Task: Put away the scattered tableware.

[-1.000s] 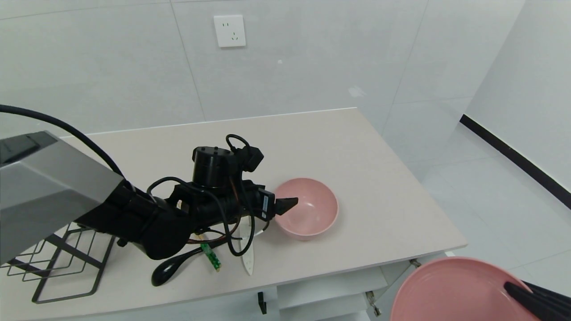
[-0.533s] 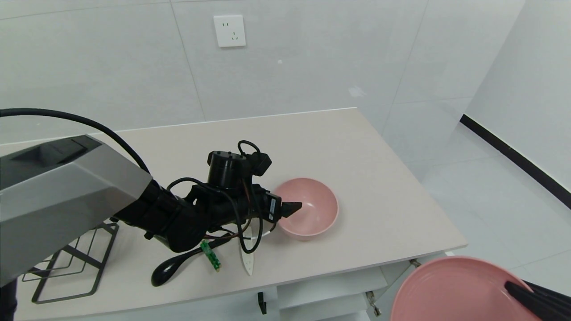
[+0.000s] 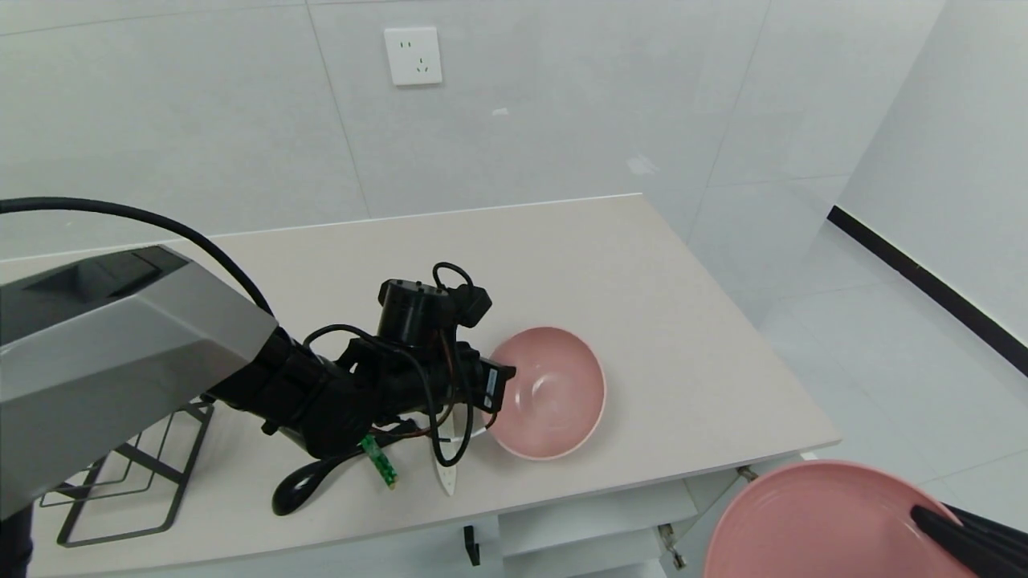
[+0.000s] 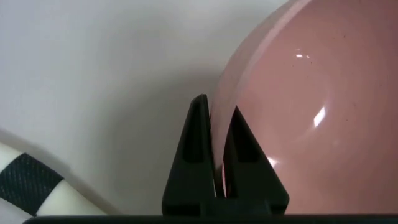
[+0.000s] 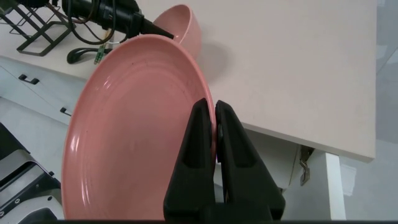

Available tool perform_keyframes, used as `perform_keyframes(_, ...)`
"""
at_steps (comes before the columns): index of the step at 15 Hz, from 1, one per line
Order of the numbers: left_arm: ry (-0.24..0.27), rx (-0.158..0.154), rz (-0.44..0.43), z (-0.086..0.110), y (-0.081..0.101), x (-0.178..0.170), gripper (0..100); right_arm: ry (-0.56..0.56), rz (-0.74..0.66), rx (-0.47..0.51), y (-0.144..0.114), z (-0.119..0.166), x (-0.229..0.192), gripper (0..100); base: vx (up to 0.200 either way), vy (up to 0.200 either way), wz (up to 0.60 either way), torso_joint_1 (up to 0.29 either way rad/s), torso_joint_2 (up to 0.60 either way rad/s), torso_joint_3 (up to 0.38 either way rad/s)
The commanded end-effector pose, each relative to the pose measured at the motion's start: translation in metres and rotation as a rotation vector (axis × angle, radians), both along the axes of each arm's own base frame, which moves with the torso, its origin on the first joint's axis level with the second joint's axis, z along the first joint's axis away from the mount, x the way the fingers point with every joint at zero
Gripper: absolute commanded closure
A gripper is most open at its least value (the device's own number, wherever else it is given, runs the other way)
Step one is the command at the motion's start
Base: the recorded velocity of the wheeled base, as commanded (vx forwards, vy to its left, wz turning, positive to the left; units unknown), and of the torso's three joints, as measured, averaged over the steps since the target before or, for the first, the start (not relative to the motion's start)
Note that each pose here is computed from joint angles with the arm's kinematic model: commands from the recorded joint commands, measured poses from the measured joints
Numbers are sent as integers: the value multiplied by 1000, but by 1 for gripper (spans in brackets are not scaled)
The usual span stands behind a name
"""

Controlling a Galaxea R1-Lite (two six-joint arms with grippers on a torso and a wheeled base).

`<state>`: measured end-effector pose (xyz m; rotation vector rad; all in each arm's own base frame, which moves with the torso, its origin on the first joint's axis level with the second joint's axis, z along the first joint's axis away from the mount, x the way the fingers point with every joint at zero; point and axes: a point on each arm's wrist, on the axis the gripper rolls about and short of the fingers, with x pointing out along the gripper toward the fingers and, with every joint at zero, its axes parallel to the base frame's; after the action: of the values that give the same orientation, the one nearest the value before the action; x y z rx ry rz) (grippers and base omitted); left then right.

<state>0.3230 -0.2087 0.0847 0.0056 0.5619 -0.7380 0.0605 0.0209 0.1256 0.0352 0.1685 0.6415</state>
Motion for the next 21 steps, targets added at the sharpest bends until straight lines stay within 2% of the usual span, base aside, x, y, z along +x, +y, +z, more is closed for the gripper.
perform_keyframes(1, -39, -23, 6, 18, 5, -5, 100, 0, 0, 0, 0, 0, 0, 100, 0, 0, 0, 0, 0, 0)
perform_keyframes(3, -82, -45, 3, 32, 10, -16, 100, 0, 0, 0, 0, 0, 0, 100, 0, 0, 0, 0, 0, 0)
perform_keyframes(4, -84, -47, 3, 32, 10, -17, 100, 0, 0, 0, 0, 0, 0, 100, 0, 0, 0, 0, 0, 0)
perform_keyframes(5, -133, -77, 6, 41, 19, -30, 100, 0, 0, 0, 0, 0, 0, 100, 0, 0, 0, 0, 0, 0)
perform_keyframes(8, -235, -134, 32, 51, 49, -61, 100, 0, -1, 0, 0, 0, 0, 100, 0, 0, 0, 0, 0, 0)
perform_keyframes(9, -307, -168, 38, 62, 61, -77, 100, -1, -3, 0, 0, 0, 0, 100, 0, 0, 0, 0, 0, 0)
perform_keyframes(11, -374, -207, 38, 72, 77, -104, 100, -14, -32, 2, -2, 2, 1, 100, 0, 0, 0, 0, 0, 0)
perform_keyframes(13, -385, -216, 31, 70, 89, -126, 100, -35, -95, 7, -6, 4, 3, 100, 0, 0, 0, 0, 0, 0)
perform_keyframes(15, -410, -233, 32, 69, 94, -133, 100, -36, -122, 9, -7, 4, 3, 100, 0, 0, 0, 0, 0, 0)
perform_keyframes(16, -466, -261, 53, 67, 102, -139, 100, -54, -138, 18, -9, 5, -1, 100, 0, 0, 0, 0, 0, 0)
perform_keyframes(18, -524, -293, 75, 66, 114, -151, 100, -58, -131, 28, -8, 5, -4, 100, 0, 0, 0, 0, 0, 0)
perform_keyframes(20, -535, -296, 104, 65, 133, -177, 100, -53, -91, 55, -6, 6, -5, 100, 0, 0, 0, 0, 0, 0)
perform_keyframes(21, -564, -305, 127, 68, 141, -187, 100, -58, -74, 84, -5, 7, -8, 100, 0, 0, 0, 0, 0, 0)
